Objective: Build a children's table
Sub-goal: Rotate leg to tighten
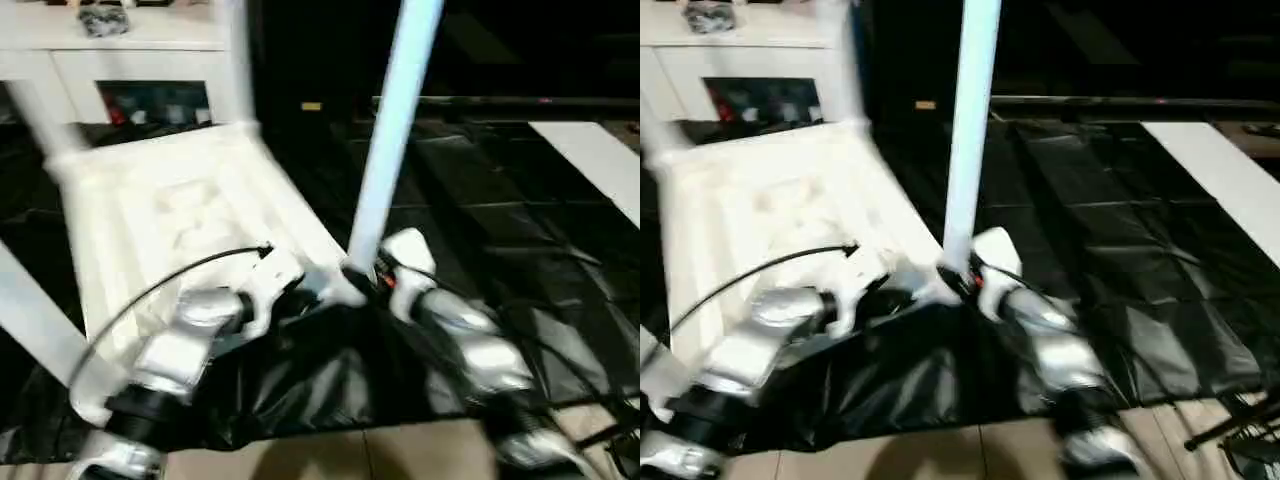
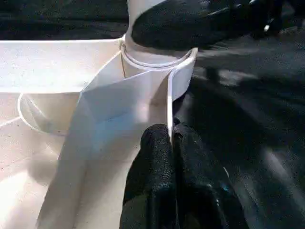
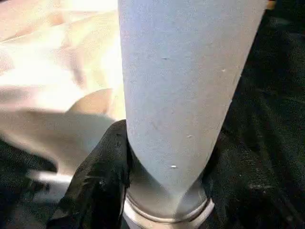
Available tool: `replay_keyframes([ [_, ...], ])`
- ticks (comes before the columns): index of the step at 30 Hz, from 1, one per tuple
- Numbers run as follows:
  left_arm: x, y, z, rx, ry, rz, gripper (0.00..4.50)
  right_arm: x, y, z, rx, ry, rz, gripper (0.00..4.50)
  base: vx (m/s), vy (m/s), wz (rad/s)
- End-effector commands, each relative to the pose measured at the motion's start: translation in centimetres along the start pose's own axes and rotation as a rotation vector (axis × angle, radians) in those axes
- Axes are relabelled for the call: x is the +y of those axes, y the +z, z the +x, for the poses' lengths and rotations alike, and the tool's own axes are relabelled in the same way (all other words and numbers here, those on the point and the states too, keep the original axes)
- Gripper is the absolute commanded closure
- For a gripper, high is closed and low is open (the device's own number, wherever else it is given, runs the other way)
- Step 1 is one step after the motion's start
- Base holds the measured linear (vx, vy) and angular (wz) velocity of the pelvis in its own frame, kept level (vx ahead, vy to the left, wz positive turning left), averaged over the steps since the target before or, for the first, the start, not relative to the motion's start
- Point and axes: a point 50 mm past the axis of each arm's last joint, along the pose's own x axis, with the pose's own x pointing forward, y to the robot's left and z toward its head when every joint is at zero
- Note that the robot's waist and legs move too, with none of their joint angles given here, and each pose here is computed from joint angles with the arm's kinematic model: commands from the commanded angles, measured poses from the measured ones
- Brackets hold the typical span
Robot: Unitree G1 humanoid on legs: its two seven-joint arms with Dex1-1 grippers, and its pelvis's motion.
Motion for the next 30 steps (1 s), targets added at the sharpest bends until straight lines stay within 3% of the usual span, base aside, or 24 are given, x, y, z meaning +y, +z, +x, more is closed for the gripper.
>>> replay_keyframes([
  [1, -3.6, 2.6, 2.1, -0.108, -0.149, 0.022, 4.5, 3.0, -1.1, 1.5, 0.083, 0.06, -0.036, 2.55, 0.0, 0.0, 0.0],
  [3, -4.0, 2.8, 2.3, -0.111, -0.158, 0.028, 4.5, 3.5, -0.8, 1.8, 0.062, 0.097, -0.047, 2.55, 0.0, 0.0, 0.0],
  [4, -4.0, 2.7, 2.4, -0.107, -0.163, 0.041, 4.5, 3.4, -0.6, 1.7, 0.043, 0.117, -0.006, 2.0, 0.0, 0.0, 0.0],
  [9, -3.6, 2.4, 2.0, -0.097, -0.155, 0.057, 4.5, 2.6, -0.6, 1.4, 0.032, 0.119, 0.052, 1.51, 0.0, 0.0, 0.0],
  [16, -2.9, 1.5, 1.4, -0.065, -0.159, 0.07, 4.5, 0.6, -1.0, -0.9, 0.016, 0.218, -0.107, 1.3, 0.025, -0.001, 0.03],
  [22, -0.1, 0.7, 0.5, -0.026, -0.134, 0.096, 4.5, -3.7, 0.3, -6.3, -0.067, 0.386, -0.114, 1.3, 0.0, 0.0, 0.0],
  [24, 0.3, 0.6, 0.4, -0.018, -0.126, 0.101, 4.5, -4.1, 0.5, -7.1, -0.075, 0.415, -0.106, 1.3, 0.0, 0.0, 0.0],
  [26, 0.9, 0.6, 0.2, -0.011, -0.122, 0.107, 4.5, -5.3, 0.9, -8.3, -0.078, 0.421, -0.115, 1.3, 0.0, 0.0, 0.0],
  [28, 1.6, 0.4, -0.2, 0.003, -0.157, 0.134, 4.5, -7.5, 1.4, -10.4, -0.067, 0.42, -0.12, 1.3, 0.0, 0.0, 0.0],
  [30, 1.7, 0.4, -0.3, -0.001, -0.183, 0.148, 4.5, -8.2, 1.5, -11.0, -0.059, 0.404, -0.118, 1.3, 0.0, 0.0, 0.0],
])
